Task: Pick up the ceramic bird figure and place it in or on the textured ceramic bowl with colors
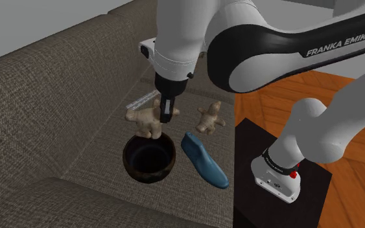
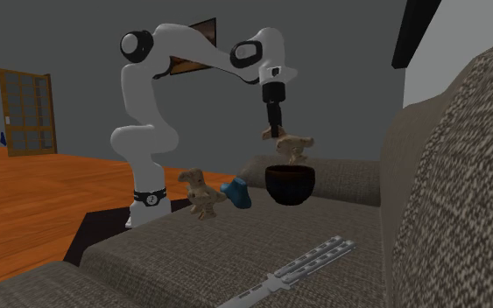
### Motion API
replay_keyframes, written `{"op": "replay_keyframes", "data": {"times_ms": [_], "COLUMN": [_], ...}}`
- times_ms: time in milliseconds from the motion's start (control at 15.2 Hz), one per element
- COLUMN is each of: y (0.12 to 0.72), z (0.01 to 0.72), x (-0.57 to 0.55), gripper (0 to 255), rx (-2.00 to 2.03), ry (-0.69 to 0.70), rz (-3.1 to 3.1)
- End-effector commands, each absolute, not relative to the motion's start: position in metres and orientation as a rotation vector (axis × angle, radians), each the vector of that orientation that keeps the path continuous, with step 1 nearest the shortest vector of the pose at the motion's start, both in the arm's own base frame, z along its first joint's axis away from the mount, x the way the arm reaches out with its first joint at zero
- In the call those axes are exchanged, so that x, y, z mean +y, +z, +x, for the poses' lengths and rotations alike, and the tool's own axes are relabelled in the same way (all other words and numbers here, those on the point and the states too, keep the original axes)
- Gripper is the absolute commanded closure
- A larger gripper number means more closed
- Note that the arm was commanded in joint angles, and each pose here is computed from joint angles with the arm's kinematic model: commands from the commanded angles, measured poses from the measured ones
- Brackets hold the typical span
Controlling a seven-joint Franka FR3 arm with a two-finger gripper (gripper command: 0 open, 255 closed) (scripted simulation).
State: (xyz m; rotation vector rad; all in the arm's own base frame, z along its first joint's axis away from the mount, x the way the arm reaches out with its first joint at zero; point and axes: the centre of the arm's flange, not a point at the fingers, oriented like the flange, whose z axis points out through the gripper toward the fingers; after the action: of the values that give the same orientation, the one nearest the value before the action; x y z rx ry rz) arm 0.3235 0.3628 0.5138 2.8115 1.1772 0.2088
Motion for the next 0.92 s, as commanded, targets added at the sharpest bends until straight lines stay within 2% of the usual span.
{"op": "replay_keyframes", "data": {"times_ms": [0, 858], "y": [0.514, 0.455], "z": [0.303, 0.288], "x": [0.38, 0.394], "gripper": [255, 255], "rx": [1.175, 1.175], "ry": [0.21, 0.21], "rz": [2.813, 2.813]}}
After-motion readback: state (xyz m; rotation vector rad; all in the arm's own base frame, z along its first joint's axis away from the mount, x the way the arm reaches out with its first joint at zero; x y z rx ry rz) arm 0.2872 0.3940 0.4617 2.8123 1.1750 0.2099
